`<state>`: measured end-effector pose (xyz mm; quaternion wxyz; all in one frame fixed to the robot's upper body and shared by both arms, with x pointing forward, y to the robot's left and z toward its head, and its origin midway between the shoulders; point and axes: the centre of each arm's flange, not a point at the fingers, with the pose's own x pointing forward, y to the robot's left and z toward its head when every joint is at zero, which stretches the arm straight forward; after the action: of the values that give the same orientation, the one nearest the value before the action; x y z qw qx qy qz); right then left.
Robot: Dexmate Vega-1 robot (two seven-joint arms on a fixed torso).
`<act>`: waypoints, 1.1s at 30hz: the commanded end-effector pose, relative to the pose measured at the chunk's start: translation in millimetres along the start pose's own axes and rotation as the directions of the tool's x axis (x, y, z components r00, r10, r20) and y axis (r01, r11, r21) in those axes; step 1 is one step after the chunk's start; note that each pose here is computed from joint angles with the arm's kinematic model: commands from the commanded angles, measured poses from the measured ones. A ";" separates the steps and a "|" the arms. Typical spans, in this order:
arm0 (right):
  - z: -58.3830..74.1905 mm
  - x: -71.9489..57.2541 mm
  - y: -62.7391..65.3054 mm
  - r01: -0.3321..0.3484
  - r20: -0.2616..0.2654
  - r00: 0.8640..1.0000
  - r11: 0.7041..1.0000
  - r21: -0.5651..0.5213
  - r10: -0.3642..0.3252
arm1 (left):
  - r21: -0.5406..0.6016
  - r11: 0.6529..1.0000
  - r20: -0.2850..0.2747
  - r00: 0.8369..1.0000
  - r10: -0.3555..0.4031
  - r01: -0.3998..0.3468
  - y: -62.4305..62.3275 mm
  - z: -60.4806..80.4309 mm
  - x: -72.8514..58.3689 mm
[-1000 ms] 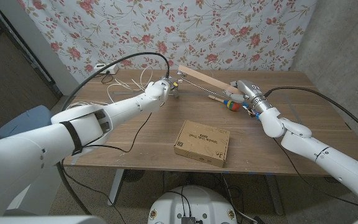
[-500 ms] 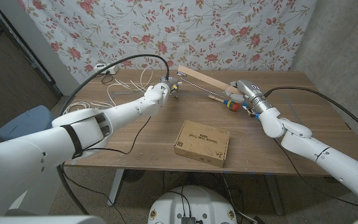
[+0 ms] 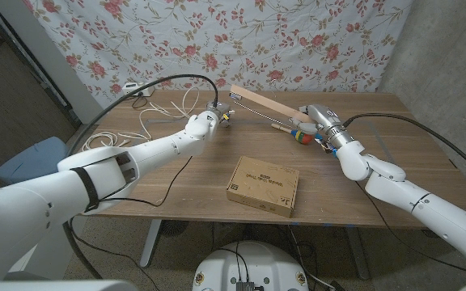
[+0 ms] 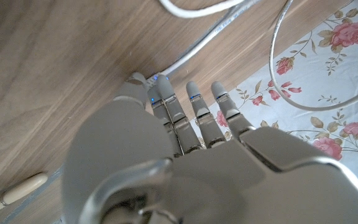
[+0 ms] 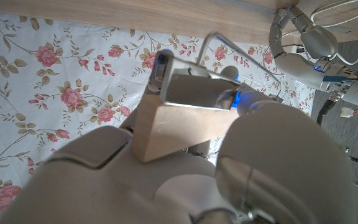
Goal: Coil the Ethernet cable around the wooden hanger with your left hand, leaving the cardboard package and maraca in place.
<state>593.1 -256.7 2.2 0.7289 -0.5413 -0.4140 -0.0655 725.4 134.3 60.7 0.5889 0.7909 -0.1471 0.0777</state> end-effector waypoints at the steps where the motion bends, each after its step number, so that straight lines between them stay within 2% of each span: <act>1: 3.1 2.0 0.4 0.008 0.007 1.000 1.000 0.000 -0.008 | -0.032 0.999 0.009 1.000 -0.026 0.027 9.0 -5.3 -1.8; 5: 2.5 3.6 1.3 0.006 0.003 1.000 1.000 -0.002 -0.006 | -0.037 0.999 0.027 1.000 -0.007 0.008 9.7 -2.9 1.1; 10: 1.6 3.6 2.0 0.003 -0.001 1.000 1.000 0.000 -0.003 | -0.062 0.998 0.042 0.999 -0.020 0.022 9.7 -0.6 8.4; 18: -0.8 1.9 1.5 0.002 -0.010 1.000 1.000 0.001 -0.002 | -0.086 0.993 0.081 0.994 -0.079 0.086 4.1 7.2 24.0; 22: -1.4 1.5 0.5 0.006 -0.013 1.000 1.000 -0.002 -0.006 | -0.086 0.995 0.099 0.994 -0.046 0.054 5.9 13.9 27.3; 27: -2.9 -0.1 -0.4 0.009 -0.016 1.000 1.000 -0.005 -0.009 | -0.080 0.995 0.119 0.992 -0.045 0.055 8.3 20.6 29.9; 33: -4.6 -1.0 -0.4 0.013 -0.017 1.000 1.000 -0.003 -0.013 | -0.088 0.995 0.115 0.993 -0.028 0.038 2.1 22.6 29.6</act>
<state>595.1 -257.7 1.8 0.7303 -0.5411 -0.4108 -0.0712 746.3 114.6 71.6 0.6154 0.7708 -0.1633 0.0205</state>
